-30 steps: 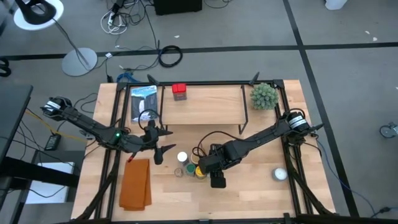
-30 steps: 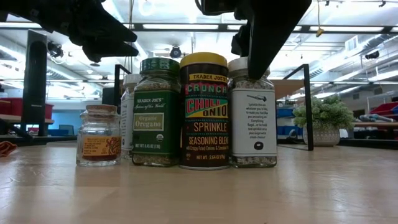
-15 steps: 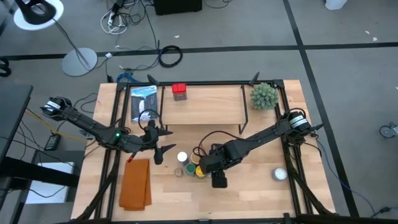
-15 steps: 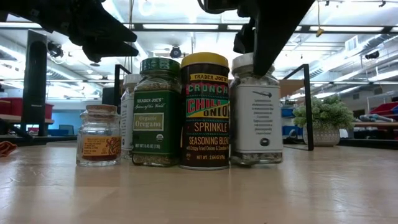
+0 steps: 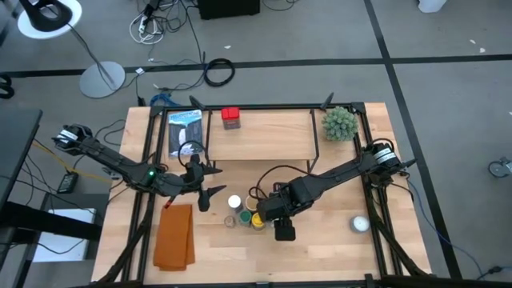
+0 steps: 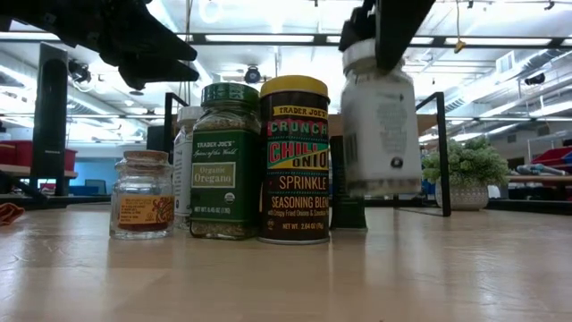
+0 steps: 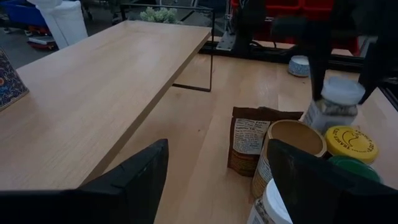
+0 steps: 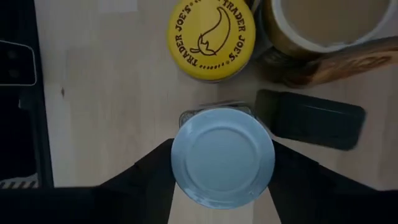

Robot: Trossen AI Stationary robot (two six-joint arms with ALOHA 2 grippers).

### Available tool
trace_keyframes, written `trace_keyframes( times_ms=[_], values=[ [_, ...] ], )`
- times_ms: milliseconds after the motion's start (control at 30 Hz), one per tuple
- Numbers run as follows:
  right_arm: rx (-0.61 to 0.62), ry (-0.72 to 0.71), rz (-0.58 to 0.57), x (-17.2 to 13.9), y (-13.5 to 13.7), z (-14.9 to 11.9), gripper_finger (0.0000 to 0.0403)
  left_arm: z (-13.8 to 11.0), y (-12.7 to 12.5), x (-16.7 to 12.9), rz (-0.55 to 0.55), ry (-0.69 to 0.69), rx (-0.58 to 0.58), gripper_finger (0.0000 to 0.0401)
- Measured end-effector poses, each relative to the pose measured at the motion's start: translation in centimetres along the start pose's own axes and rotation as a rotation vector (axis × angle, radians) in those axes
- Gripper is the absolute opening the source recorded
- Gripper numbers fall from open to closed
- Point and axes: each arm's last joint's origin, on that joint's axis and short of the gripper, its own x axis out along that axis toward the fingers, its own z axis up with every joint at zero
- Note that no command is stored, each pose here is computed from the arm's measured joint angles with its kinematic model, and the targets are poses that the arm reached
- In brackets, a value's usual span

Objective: Shelf spices
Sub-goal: Put the right white seasoning bottle on the shelf

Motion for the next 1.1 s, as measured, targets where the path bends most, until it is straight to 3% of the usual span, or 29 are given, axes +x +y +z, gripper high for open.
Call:
trace_keyframes(
  times_ms=[333, 567, 833, 1100],
  values=[
    [0.092, -0.003, -0.093, -5.4, -1.5, 1.0, 0.0229, 0.0, 0.0, 0.0, 0.0, 0.0, 0.0, 0.0278],
    [0.155, -0.026, -0.152, -9.3, -3.8, 1.4, 0.0208, 0.0, 0.0, 0.0, 0.0, 0.0, 0.0, 0.0278],
    [0.306, -0.054, -0.219, -11.9, -8.3, 2.0, 0.0231, 0.0, 0.0, 0.0, 0.0, 0.0, 0.0, 0.0278],
    [0.466, -0.082, -0.251, -13.0, -13.6, 2.2, 0.0214, 0.0, 0.0, 0.0, 0.0, 0.0, 0.0, 0.0278]
  ],
)
